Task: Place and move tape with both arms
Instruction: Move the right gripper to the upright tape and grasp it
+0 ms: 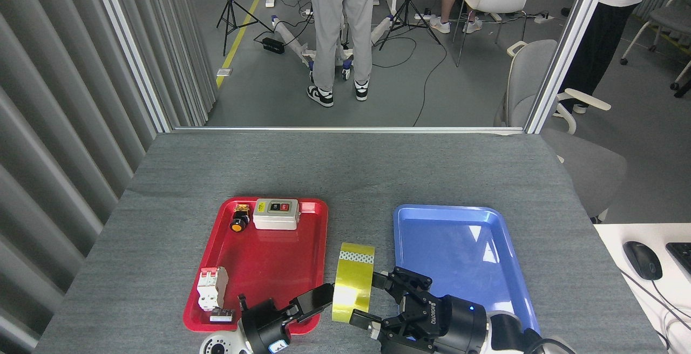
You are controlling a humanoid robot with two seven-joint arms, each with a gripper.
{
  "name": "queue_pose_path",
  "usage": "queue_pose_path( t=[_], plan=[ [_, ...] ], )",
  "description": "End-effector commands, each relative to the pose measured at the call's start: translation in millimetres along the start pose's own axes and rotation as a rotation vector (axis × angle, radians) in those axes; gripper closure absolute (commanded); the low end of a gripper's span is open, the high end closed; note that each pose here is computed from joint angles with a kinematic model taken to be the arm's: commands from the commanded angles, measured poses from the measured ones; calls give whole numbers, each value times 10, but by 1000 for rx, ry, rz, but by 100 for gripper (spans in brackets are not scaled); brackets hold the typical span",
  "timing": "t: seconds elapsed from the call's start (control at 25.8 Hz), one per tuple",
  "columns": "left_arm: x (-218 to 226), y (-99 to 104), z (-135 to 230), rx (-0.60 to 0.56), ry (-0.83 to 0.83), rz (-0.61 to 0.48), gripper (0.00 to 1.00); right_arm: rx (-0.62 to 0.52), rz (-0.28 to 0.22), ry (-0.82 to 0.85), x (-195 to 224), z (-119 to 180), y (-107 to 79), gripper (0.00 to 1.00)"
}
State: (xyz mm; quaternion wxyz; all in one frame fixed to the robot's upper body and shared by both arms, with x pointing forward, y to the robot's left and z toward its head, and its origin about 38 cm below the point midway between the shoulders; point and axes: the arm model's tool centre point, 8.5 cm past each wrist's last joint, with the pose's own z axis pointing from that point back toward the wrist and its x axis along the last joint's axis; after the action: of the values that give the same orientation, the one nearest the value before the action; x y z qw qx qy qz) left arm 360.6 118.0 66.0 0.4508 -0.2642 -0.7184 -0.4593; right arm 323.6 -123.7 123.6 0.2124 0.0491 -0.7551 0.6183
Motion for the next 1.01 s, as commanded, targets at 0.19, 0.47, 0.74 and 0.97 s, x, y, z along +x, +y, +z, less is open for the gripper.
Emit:
queue_pose_path(
  t=[0.19, 0.47, 0.74, 0.97],
  plan=[
    [-9, 36, 40, 16, 7, -3, 100, -6, 9, -6, -10, -51, -34, 28],
    [-30, 37, 45, 13, 23, -10, 100, 1, 3, -1, -6, -24, 3, 48],
    [-34, 127, 75, 32, 29, -19, 100, 3, 0, 1, -5, -15, 14, 64],
    [-64, 155, 66, 39, 36, -11, 100, 3, 2, 1, -8, -20, 12, 79]
  ],
)
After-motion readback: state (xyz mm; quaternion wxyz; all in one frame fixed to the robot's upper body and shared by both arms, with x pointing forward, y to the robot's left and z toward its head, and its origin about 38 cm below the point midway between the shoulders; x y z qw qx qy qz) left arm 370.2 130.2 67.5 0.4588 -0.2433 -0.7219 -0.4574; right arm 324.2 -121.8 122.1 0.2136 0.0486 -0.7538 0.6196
